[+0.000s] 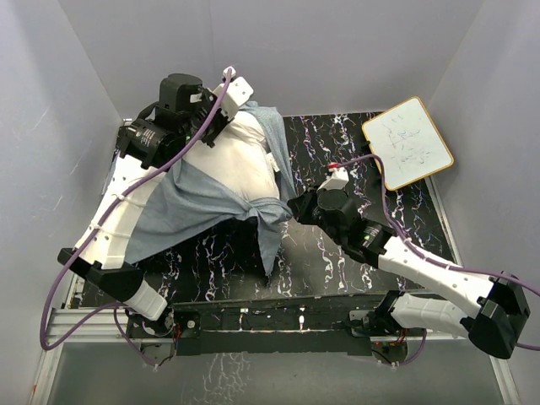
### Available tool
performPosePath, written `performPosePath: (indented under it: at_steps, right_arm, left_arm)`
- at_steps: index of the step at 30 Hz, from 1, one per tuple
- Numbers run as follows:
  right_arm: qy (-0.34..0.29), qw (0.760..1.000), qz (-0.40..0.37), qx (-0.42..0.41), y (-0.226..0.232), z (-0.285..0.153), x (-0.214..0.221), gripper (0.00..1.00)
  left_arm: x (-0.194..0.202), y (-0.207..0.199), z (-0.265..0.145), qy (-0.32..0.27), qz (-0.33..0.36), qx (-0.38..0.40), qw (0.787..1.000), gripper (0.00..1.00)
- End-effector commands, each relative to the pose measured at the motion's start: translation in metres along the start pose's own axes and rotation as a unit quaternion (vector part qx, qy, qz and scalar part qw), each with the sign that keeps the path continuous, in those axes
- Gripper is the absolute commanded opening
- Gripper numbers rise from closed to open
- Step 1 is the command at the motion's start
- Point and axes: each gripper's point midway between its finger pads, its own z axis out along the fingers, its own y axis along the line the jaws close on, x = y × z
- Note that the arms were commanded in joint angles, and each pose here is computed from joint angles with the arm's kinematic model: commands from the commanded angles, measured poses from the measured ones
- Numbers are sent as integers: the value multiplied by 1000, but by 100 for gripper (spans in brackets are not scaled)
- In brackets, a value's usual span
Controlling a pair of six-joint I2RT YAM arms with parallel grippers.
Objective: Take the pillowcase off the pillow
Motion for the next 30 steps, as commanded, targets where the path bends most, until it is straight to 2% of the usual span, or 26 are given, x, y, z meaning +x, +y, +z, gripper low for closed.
performPosePath:
  at_steps: [1,4,10,14,18,22,24,25,26,28,30]
  right_arm:
    - [92,992,-45,67,-52,-13,59,8]
    - [96,992,-50,67,-56,-12,67,8]
    - [120,991,-40,53,-54,5,92,8]
    - [110,992,-40,49,-41,29,89,8]
    - [79,996,-41,22,-17,60,40,8]
    - [51,998,27,33,-46,96,-49,10]
    - [31,998,33,49,-62,106,-91,30]
    - [16,998,20,51,-59,105,-110,50]
    - [4,999,3,45,-50,102,-126,59]
    - [-20,1000,-15,17,-31,89,-150,68]
    - [-60,997,-28,-24,-8,72,-169,72]
  left_arm:
    - [-101,136,-97,-184,4,-305,934,0]
    - [-114,138,-107,-212,-4,-305,929,0]
    - [-137,136,-115,-244,-62,-267,930,0]
    - [-140,96,-101,-249,-69,-155,953,0]
    - [-134,55,-102,-252,-76,-56,963,0]
    - [-110,12,-102,-210,-81,39,973,0]
    - [-90,-13,-103,-180,-80,91,976,0]
    - [-78,-26,-102,-162,-77,116,977,0]
    - [-66,-37,-102,-141,-76,138,977,0]
    - [-45,-56,-102,-110,-67,175,976,0]
    - [-33,-66,-102,-98,-55,193,975,0]
